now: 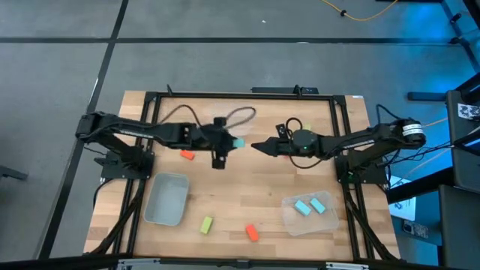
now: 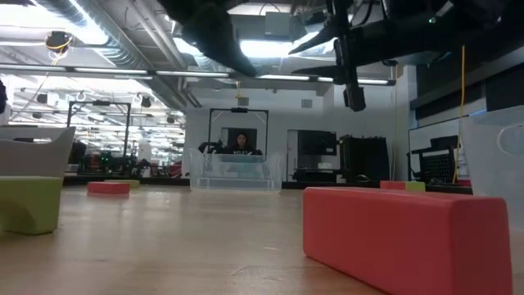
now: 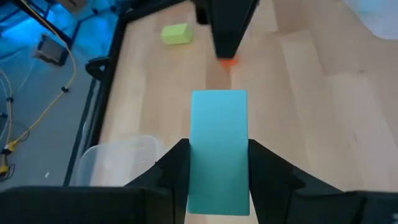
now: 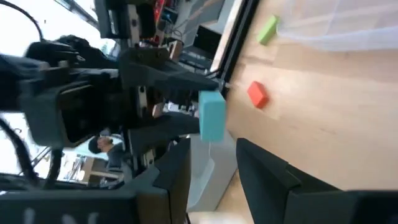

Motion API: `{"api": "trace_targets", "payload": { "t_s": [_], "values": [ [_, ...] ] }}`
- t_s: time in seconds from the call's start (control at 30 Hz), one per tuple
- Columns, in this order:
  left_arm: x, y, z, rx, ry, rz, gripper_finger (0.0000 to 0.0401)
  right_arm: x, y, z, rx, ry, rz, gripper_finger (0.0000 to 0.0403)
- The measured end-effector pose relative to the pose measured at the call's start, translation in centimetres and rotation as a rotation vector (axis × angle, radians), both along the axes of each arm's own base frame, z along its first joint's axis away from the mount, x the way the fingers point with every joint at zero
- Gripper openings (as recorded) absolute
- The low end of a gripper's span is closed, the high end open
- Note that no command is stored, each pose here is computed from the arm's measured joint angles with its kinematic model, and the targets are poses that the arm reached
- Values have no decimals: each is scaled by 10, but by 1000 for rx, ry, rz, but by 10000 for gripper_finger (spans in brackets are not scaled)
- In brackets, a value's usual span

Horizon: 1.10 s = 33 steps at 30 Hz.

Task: Sort & place blocks by color
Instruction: Put the light blue half pillar block into the bottom transparent bin

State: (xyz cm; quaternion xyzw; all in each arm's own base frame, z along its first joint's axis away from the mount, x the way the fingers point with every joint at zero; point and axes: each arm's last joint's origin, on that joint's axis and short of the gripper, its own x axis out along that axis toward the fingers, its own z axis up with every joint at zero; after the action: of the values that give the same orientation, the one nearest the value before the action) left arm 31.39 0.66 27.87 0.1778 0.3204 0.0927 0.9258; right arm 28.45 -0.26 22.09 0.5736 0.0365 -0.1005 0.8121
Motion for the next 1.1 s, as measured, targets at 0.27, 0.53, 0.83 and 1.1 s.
{"api": "trace_targets", "payload": {
  "t_s": [0.27, 0.53, 0.83, 1.1],
  "values": [
    [27, -13, -17, -44, 9, 44, 119, 5, 3, -9, 27, 29, 80, 133],
    [28, -15, -17, -39, 5, 78, 119, 3, 2, -13, 24, 74, 63, 133],
    [28, -16, -17, -35, 14, 54, 119, 4, -1, -13, 23, 66, 39, 133],
    [31, -17, -14, -65, -23, 16, 119, 3, -1, -15, 22, 87, 35, 133]
  ]
}}
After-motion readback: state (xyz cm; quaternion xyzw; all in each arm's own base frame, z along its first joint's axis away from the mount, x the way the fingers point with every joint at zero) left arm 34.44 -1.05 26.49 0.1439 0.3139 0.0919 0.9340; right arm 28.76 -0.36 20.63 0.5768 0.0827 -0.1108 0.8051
